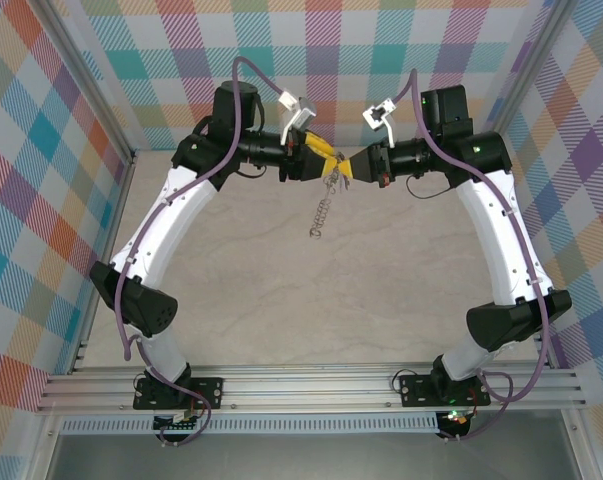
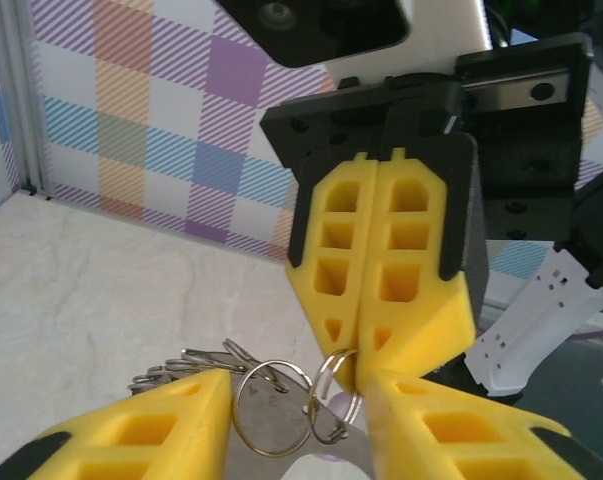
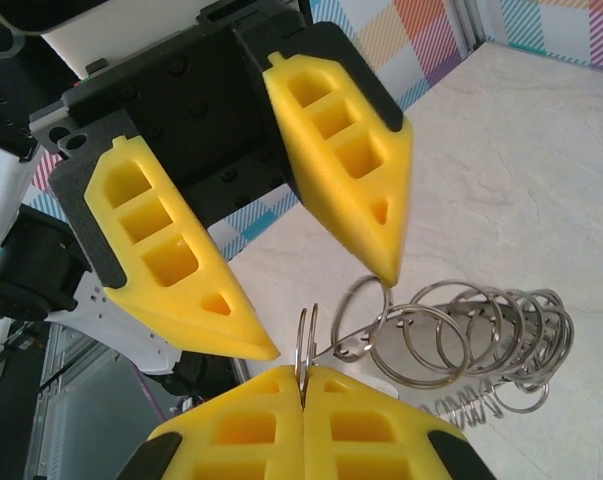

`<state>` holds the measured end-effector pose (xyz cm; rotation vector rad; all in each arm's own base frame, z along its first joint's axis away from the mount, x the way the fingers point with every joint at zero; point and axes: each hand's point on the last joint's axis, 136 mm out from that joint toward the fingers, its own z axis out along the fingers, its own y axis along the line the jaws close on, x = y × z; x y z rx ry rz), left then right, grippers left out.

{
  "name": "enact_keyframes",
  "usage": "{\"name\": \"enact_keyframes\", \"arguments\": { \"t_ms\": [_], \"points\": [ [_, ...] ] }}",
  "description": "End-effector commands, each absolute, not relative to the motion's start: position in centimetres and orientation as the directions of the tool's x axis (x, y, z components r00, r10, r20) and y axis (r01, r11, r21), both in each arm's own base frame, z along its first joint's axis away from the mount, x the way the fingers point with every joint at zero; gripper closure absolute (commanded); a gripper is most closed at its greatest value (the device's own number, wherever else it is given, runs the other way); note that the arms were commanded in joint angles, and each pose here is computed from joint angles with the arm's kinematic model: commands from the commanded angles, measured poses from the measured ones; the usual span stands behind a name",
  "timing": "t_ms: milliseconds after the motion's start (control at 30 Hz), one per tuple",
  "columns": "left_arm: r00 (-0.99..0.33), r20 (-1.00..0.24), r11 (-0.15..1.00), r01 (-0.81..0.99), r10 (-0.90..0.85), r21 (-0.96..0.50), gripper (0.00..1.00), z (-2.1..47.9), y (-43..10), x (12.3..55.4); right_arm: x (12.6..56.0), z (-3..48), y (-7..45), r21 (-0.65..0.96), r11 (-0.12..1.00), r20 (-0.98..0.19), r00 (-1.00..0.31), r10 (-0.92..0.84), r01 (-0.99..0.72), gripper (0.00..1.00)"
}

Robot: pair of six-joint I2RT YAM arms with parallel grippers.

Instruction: Put the keys on the keyring

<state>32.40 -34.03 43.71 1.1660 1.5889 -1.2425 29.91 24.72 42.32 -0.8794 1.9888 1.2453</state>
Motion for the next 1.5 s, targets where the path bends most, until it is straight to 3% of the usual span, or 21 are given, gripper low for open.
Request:
{"name": "enact_keyframes", "arguments": {
  "t_ms": [0, 267, 633, 767, 933, 1033, 1367, 1467],
  "points": [
    [-0.270, -0.947, 0.044, 0.963, 0.177, -0.266, 0.65, 44.7, -34.1, 31.6, 29.5, 43.4, 25.1, 0.478, 0.300, -0.816, -0.544, -0.195, -0.826, 1.00],
    [-0.295, -0.936, 0.004, 0.954, 0.192, -0.300, 0.73, 44.2, -34.7, 30.8, 29.7, 43.5, 25.2, 0.480, 0.301, -0.818, -0.544, -0.186, -0.824, 1.00],
    [-0.281, -0.941, -0.033, 0.956, 0.187, -0.291, 0.99, 44.7, -35.0, 30.0, 30.1, 43.2, 25.2, 0.489, 0.312, -0.813, -0.555, -0.174, -0.814, 1.00],
    [-0.274, -0.946, -0.007, 0.960, 0.172, -0.279, 1.00, 45.3, -35.1, 30.4, 30.4, 43.0, 25.2, 0.493, 0.324, -0.812, -0.561, -0.162, -0.807, 1.00],
    [-0.260, -0.959, 0.094, 0.964, 0.114, -0.250, 1.00, 46.6, -34.8, 31.9, 31.1, 42.7, 24.3, 0.492, 0.382, -0.816, -0.567, -0.110, -0.782, 0.65],
    [-0.237, -0.968, 0.155, 0.962, 0.079, -0.223, 1.00, 47.2, -34.5, 32.6, 31.5, 43.2, 23.0, 0.515, 0.392, -0.817, -0.575, -0.044, -0.762, 0.53],
    [-0.180, -0.983, 0.226, 0.957, -0.039, -0.184, 1.00, 48.9, -33.7, 33.3, 33.0, 43.4, 19.1, 0.527, 0.533, -0.831, -0.531, 0.163, -0.662, 0.47],
    [-0.177, -0.982, 0.230, 0.955, -0.071, -0.189, 1.00, 49.4, -33.8, 33.5, 33.1, 43.4, 19.1, 0.558, 0.517, -0.817, -0.540, 0.204, -0.649, 0.46]
  ]
}}
